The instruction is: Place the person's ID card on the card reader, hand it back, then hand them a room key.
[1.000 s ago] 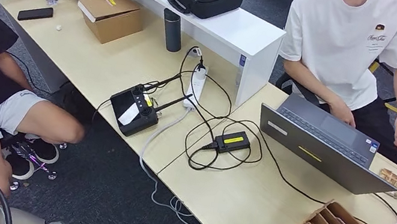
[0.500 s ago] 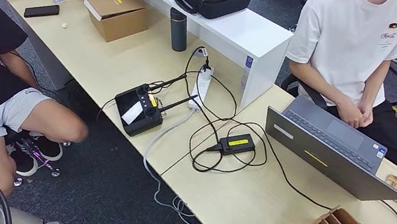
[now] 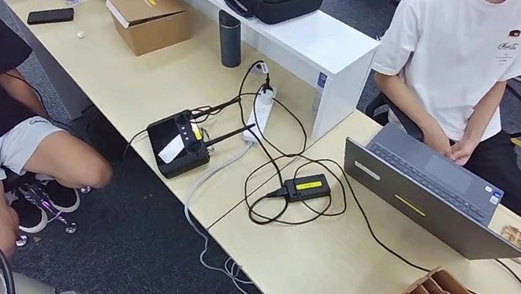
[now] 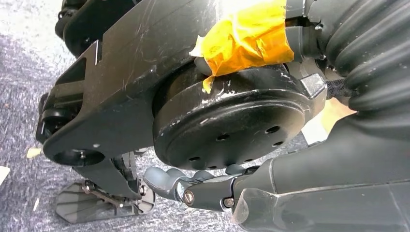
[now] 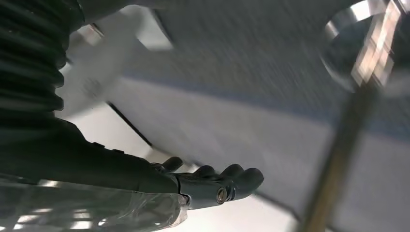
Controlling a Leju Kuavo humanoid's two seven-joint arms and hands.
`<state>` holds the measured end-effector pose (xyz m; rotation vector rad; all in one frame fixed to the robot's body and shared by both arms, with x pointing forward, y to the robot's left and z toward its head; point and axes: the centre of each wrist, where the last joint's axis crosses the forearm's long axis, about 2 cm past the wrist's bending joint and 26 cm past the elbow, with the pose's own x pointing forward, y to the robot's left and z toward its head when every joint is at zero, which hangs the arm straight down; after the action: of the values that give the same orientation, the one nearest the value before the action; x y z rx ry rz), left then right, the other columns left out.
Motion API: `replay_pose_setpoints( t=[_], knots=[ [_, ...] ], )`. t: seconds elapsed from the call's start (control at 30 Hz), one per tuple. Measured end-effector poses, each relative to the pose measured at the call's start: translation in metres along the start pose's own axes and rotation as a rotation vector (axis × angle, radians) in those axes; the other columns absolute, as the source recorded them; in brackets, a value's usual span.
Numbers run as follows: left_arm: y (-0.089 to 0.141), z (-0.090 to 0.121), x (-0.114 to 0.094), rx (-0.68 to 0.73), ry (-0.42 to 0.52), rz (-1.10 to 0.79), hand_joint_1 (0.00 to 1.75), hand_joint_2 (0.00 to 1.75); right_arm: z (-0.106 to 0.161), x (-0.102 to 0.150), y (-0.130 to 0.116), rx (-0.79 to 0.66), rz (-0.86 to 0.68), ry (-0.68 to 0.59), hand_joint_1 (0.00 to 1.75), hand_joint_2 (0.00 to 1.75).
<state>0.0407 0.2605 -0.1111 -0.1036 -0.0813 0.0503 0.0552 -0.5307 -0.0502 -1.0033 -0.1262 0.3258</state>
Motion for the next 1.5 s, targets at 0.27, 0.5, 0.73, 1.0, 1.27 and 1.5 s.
replay_pose_setpoints(
  t=[0.27, 0.5, 0.73, 1.0, 1.27, 1.5],
  knots=[
    [-0.014, 0.0, 0.001, 0.068, 0.015, 0.015, 0.0, 0.0, 0.097, 0.026, 0.123, 0.441, 0.013, 0.045, 0.0, 0.0],
    [-0.016, 0.0, -0.001, 0.079, -0.018, 0.013, 1.75, 0.0, 0.172, 0.061, 0.179, 0.711, 0.01, 0.08, 1.75, 0.0],
    [-0.007, 0.0, -0.004, 0.103, -0.034, -0.004, 1.75, 0.0, 0.197, 0.072, 0.194, 0.967, 0.171, 0.063, 1.75, 0.0],
    [0.001, 0.0, -0.002, 0.108, -0.038, -0.016, 1.75, 0.0, 0.203, 0.076, 0.196, 1.074, 0.253, 0.049, 1.75, 0.0],
    [0.002, 0.0, -0.002, 0.11, -0.026, -0.015, 0.87, 0.0, 0.203, 0.077, 0.196, 1.061, 0.246, 0.048, 0.87, 0.0],
    [-0.002, 0.0, 0.001, 0.153, -0.008, 0.01, 0.0, 0.0, 0.197, 0.079, 0.192, 0.827, 0.175, 0.083, 0.0, 0.0]
  ],
)
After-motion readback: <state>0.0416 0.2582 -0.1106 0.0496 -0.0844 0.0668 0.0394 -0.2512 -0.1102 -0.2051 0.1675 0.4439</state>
